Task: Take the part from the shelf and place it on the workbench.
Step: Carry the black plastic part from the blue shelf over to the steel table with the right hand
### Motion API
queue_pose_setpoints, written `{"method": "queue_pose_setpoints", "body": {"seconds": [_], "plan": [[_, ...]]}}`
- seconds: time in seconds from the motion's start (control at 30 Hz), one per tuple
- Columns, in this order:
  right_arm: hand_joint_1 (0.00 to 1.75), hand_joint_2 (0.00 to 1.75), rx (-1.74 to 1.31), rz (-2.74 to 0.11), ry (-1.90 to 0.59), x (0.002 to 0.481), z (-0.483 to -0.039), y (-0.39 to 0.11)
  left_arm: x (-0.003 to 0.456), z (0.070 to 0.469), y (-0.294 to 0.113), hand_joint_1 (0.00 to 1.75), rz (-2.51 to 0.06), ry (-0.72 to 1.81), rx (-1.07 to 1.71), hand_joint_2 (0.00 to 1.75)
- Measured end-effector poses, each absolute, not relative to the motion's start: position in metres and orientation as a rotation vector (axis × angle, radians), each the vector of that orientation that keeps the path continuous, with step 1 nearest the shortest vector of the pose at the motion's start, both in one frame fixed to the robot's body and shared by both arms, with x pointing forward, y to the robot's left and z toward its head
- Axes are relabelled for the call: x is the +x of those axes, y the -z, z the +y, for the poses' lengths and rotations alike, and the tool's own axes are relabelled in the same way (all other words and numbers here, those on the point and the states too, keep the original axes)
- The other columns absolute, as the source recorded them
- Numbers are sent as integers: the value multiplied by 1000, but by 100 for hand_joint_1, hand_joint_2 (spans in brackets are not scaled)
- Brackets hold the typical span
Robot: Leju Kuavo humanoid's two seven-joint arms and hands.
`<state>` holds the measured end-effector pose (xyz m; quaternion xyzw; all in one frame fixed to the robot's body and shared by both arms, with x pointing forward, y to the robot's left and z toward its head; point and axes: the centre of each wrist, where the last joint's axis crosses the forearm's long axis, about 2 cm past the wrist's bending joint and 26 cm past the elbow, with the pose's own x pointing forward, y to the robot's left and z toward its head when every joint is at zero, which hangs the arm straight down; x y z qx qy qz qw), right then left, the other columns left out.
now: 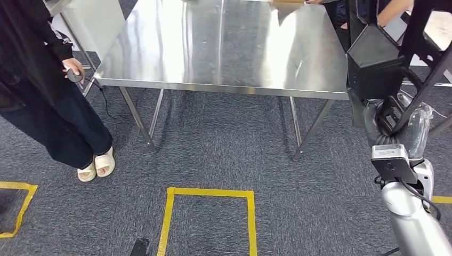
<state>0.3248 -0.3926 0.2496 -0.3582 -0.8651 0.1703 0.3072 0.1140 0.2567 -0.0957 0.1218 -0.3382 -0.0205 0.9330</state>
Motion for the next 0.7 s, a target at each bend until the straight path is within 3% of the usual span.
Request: {"method": "queue_pose_setpoints", "body": {"seconds": [0.7], "plan": [[175, 175, -919, -2267, -494, 329, -384, -248, 109, 255, 97, 0, -688, 24, 249, 0]]}}
